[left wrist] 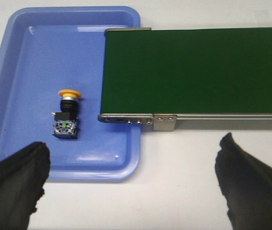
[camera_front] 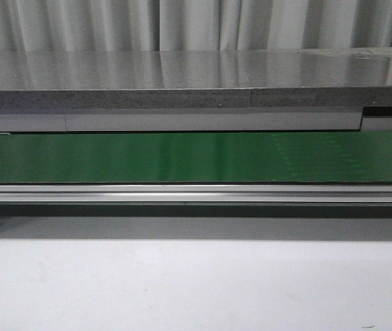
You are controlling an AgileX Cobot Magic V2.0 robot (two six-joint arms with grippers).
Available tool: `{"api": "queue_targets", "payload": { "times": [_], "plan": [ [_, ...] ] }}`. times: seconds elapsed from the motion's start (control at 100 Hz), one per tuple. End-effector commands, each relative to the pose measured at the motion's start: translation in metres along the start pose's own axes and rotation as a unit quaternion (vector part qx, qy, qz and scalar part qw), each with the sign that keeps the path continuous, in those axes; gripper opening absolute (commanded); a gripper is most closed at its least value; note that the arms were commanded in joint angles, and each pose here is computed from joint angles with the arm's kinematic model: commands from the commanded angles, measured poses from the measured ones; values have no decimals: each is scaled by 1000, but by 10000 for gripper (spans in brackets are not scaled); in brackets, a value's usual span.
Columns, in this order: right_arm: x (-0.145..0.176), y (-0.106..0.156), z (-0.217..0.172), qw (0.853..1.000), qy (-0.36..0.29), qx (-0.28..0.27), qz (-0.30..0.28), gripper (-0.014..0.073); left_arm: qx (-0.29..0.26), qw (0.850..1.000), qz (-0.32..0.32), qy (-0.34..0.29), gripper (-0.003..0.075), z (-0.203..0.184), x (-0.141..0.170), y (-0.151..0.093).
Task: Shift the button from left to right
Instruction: 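Lower the open left gripper over the yellow-capped push button, then close the left gripper on the push button's black body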
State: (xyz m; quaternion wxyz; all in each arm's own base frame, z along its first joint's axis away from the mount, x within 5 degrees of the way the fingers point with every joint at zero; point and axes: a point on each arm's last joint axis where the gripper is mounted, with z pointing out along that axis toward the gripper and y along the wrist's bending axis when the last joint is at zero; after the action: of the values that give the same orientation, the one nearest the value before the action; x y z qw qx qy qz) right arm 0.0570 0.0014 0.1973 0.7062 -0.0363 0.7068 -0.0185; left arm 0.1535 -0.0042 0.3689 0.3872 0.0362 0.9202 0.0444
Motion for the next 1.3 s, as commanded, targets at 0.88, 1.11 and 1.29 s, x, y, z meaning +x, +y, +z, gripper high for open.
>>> {"api": "queue_targets", "payload": {
  "times": [0.88,1.11,1.29],
  "plan": [
    [-8,0,-2,999,-45,2,-3,-68,-59,969,-140,195,662,196,-34,113],
    [-8,0,-2,999,-45,2,-3,-68,-41,967,-138,212,662,223,-25,112],
    [-8,0,-2,999,-45,2,-3,-68,-38,964,-139,222,662,236,-19,113]
  ]
}}
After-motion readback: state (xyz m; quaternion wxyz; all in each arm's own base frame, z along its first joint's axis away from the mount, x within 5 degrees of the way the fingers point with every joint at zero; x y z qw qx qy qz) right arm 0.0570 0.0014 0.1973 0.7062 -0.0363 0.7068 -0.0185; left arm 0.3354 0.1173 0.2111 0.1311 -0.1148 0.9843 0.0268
